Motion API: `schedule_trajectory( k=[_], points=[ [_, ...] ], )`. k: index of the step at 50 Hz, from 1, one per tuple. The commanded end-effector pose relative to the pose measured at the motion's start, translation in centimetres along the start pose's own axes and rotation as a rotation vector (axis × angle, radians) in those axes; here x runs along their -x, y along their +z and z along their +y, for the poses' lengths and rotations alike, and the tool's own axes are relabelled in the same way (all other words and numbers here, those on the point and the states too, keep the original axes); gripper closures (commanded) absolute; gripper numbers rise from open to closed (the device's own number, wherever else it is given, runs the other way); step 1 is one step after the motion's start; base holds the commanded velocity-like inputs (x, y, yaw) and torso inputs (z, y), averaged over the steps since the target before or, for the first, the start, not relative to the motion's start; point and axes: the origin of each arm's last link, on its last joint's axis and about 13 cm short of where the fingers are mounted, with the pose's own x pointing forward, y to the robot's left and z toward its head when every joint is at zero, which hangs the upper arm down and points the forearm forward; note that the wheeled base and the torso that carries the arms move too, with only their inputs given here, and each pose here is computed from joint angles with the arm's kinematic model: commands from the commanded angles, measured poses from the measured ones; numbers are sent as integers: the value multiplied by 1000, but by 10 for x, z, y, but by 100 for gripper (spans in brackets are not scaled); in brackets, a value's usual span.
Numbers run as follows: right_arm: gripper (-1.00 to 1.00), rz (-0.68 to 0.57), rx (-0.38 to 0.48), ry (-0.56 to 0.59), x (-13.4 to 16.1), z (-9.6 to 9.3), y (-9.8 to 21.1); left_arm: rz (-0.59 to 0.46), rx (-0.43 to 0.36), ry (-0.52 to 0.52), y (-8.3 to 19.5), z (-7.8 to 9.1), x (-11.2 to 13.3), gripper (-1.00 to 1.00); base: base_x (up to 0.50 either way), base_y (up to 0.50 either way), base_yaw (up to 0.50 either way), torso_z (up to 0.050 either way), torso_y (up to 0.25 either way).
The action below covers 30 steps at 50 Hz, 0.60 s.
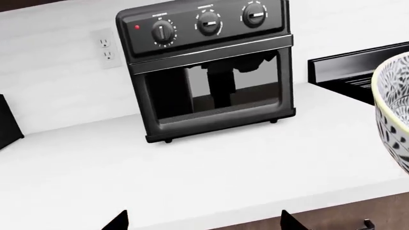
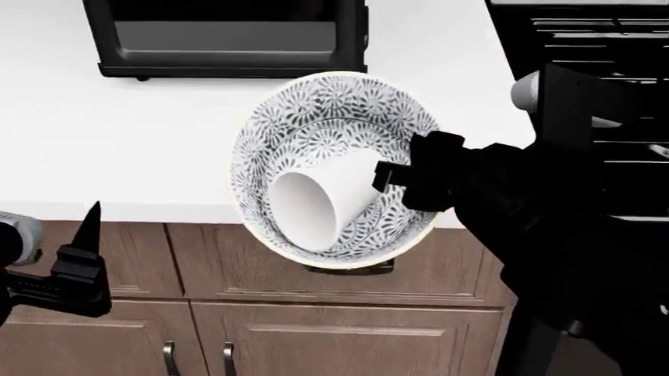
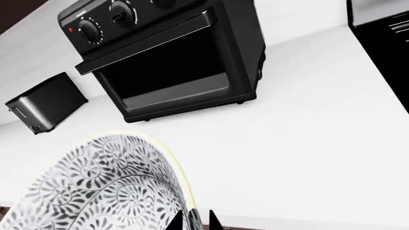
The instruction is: Place the cup inside the bowl on the dining table and move the bowl to any counter.
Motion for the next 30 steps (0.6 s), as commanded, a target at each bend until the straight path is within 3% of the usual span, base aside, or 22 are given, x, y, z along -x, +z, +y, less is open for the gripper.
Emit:
schedule_trajectory(
  k=[1, 30],
  points=[
    [100, -21, -8, -29, 6, -5, 3, -2, -3, -2, 1, -3, -3, -100, 344, 1, 0, 0, 0],
    [100, -42, -30, -106, 34, -25, 5, -1, 0, 10, 1, 1, 2, -100, 316, 0, 0, 0, 1]
  ],
)
